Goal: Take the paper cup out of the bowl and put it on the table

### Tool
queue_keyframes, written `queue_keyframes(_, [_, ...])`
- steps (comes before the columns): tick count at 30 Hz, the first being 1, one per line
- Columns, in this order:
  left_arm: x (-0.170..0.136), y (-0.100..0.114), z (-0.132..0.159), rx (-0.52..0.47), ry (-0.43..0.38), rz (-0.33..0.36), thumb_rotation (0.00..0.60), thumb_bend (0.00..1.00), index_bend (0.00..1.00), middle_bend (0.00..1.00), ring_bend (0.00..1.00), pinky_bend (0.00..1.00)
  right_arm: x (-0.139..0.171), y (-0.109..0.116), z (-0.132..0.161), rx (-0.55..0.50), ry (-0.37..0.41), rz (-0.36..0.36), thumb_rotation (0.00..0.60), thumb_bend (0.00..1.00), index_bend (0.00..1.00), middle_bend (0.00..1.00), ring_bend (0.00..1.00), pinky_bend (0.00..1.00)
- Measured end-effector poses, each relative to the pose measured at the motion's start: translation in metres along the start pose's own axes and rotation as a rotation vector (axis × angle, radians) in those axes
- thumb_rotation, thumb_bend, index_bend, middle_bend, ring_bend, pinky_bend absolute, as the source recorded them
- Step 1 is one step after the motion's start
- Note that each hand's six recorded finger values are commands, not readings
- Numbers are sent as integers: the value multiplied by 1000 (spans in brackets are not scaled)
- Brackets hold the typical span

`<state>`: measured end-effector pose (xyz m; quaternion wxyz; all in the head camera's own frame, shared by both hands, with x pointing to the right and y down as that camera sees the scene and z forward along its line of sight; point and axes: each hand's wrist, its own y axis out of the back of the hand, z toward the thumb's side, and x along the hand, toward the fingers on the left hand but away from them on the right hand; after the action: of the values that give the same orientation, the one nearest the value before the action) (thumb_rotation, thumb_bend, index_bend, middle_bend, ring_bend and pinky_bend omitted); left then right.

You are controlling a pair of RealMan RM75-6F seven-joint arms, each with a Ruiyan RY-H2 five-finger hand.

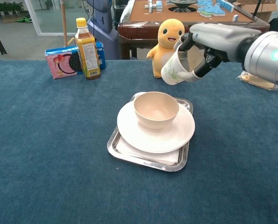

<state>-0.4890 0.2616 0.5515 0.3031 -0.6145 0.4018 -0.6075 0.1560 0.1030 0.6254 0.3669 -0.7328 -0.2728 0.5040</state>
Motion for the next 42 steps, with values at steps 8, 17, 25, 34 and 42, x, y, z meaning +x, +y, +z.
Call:
queue_keyframes(8, [1,-2,2,5,-1,-2,600,370,317,126,181,374,12,17,-34,17,-67,56,600,461,643,180,36,112])
queue_keyframes(17, [2,-2,3,3,-9,11,600,370,317,126,181,374,23,6,-65,-9,-125,206,600,462,643,186,36,112])
queue_keyframes(25, [3,-3,3,3,-9,9,600,370,315,126,181,374,28,-19,-83,-8,-151,347,600,462,643,186,36,112])
queue_keyframes(34, [2,-3,3,3,-11,8,600,369,315,126,181,374,29,-40,-89,21,-159,466,600,461,643,186,36,112])
queue_keyframes(42, [2,-2,3,0,-7,10,600,369,315,126,181,374,27,-50,-90,33,-153,521,600,461,643,186,36,112])
